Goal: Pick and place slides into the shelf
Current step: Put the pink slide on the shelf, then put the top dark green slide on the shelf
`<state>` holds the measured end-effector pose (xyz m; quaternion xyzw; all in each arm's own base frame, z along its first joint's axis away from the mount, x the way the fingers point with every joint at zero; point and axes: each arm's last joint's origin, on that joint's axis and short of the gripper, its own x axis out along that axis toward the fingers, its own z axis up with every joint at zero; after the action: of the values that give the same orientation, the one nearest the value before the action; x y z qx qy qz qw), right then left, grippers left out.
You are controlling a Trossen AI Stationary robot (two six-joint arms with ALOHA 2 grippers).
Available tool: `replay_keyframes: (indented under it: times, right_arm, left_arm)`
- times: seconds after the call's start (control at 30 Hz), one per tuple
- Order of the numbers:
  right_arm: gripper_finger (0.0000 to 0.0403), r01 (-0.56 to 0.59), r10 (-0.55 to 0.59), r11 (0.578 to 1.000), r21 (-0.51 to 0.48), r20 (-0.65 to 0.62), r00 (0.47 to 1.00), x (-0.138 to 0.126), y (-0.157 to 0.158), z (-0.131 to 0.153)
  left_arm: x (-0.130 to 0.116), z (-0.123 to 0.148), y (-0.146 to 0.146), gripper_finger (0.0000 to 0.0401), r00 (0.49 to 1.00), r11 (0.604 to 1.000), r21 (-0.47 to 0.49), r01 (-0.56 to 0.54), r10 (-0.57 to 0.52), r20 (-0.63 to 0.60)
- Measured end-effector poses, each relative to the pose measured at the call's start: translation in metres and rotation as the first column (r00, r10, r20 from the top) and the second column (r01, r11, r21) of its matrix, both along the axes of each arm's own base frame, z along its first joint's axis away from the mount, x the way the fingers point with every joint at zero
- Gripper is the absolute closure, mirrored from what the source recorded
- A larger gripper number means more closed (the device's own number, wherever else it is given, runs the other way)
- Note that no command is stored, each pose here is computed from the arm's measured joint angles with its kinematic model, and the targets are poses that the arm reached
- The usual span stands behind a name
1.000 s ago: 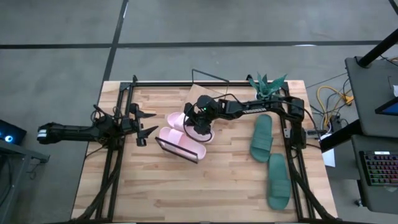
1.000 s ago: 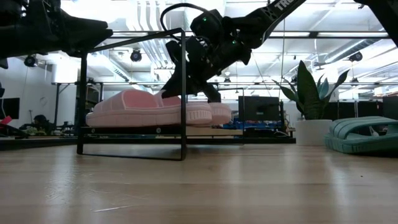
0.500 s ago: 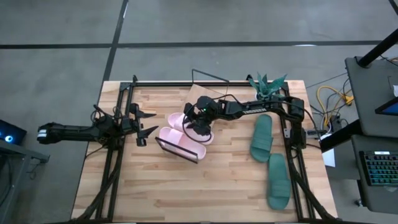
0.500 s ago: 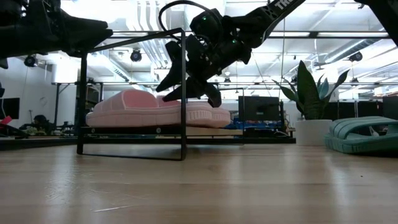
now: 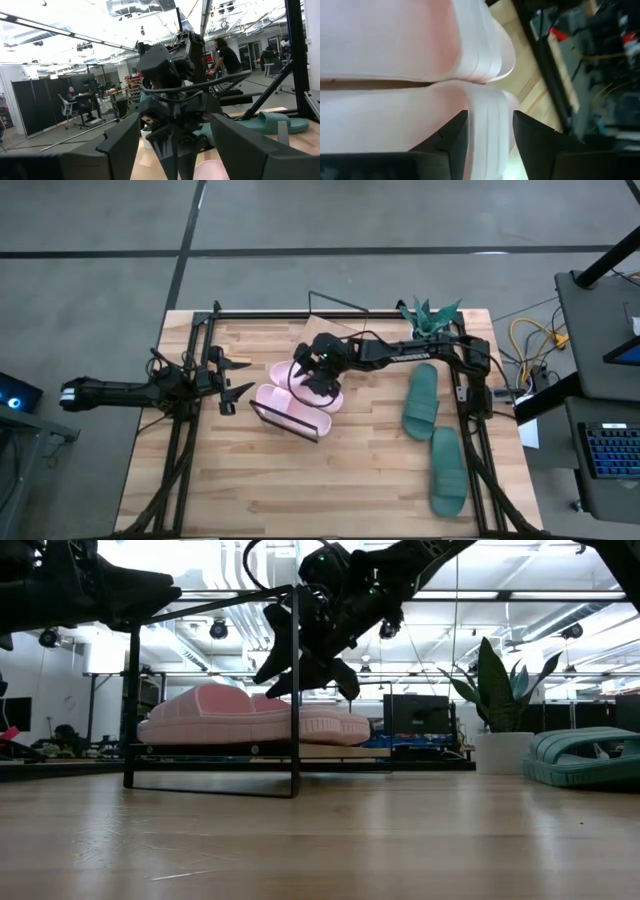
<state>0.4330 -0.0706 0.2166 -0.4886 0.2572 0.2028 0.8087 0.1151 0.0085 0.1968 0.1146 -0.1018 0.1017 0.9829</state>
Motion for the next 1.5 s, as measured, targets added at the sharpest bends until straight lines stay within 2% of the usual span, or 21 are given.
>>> replay_keyframes:
  times: [0.2,0.4,0.57,0.8,1.03,1.17,1.27,1.37,1.5]
  right_arm:
    - [0.0260,0.124,-0.117,0.986,0.108,-0.062,0.991,-0.004,0.004,0.030]
    - [0.0260,0.201,-0.195,0.956,0.214,-0.047,0.980,-0.034,0.010,0.081]
    - [0.0260,0.274,-0.273,0.901,0.337,-0.049,0.961,-0.065,0.020,0.119]
    - [0.0263,0.392,-0.375,0.808,0.439,-0.130,0.918,-0.105,0.039,0.144]
    - [0.0279,0.564,-0.554,0.693,0.448,-0.170,0.815,-0.131,0.068,0.141]
    - [0.0288,0.626,-0.578,0.652,0.428,-0.255,0.775,-0.143,0.086,0.129]
    - [0.0294,0.687,-0.587,0.611,0.394,-0.357,0.727,-0.151,0.098,0.116]
    - [0.0299,0.760,-0.600,0.561,0.329,-0.471,0.647,-0.161,0.108,0.100]
    - [0.0306,0.856,-0.634,0.473,0.210,-0.594,0.496,-0.176,0.120,0.078]
  left_arm:
    - [0.000,0.000,0.000,0.0173,1.000,1.000,0.000,0.000,0.000,0.000]
    - [0.000,0.000,0.000,0.0173,1.000,1.000,0.000,0.000,0.000,0.000]
    - [0.000,0.000,0.000,0.0173,1.000,1.000,0.000,0.000,0.000,-0.001]
    - [0.000,0.000,0.000,0.0173,1.000,1.000,0.000,0.000,0.000,-0.001]
    - [0.000,0.000,0.000,0.0173,1.000,1.000,0.000,0.000,0.000,0.000]
    - [0.000,0.000,0.000,0.0173,1.000,1.000,0.000,0.000,0.000,0.000]
    - [0.000,0.000,0.000,0.0173,1.000,1.000,0.000,0.000,0.000,0.001]
    - [0.000,0.000,0.000,0.0173,1.000,1.000,0.000,0.000,0.000,0.001]
    - [0.000,0.000,0.000,0.0173,1.000,1.000,0.000,0.000,0.000,0.001]
